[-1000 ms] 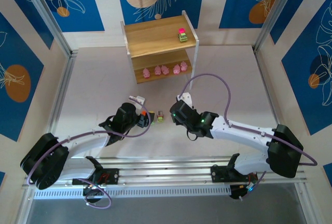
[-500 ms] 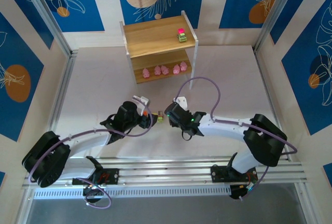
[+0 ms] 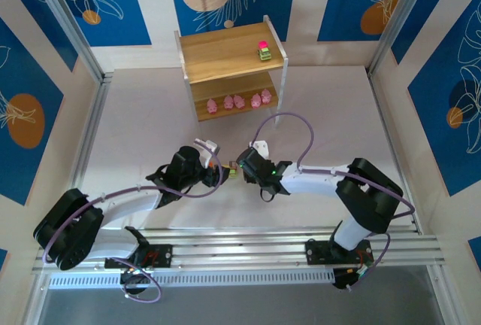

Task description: Place and organize the plastic toys onto the shelf

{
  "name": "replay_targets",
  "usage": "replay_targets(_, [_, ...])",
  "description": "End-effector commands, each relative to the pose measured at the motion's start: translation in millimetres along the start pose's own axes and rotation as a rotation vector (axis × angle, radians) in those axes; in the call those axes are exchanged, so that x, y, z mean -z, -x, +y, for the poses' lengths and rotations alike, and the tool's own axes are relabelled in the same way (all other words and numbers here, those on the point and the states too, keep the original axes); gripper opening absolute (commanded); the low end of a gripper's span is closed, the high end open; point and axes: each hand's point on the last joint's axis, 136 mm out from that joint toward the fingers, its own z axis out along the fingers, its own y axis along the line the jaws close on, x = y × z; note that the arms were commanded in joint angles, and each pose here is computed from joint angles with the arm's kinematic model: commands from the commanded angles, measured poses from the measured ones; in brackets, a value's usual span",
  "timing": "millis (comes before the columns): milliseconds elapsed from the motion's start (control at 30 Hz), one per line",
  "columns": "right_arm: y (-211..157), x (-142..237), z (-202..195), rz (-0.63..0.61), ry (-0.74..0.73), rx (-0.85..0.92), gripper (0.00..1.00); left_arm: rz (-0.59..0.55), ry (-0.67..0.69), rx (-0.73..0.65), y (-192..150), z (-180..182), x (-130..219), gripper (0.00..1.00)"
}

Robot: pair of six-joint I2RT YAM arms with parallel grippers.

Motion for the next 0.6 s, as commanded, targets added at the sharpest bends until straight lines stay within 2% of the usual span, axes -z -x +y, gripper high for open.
replay_targets(0, [4, -7, 1, -0.028, -0.001, 0.004, 0.44, -0.003, -0.012, -0.006, 6, -1, -2, 0.77])
replay_targets(333, [1, -18, -6, -0.025, -0.018, 0.007, 0.36, 0.0, -0.012, -0.005, 6, -1, -3, 0.77])
replay_targets(567, [2, -22, -8, -0.02, -0.017, 0.005, 0.36, 0.0, -0.015, -0.004, 6, -1, -3, 0.77])
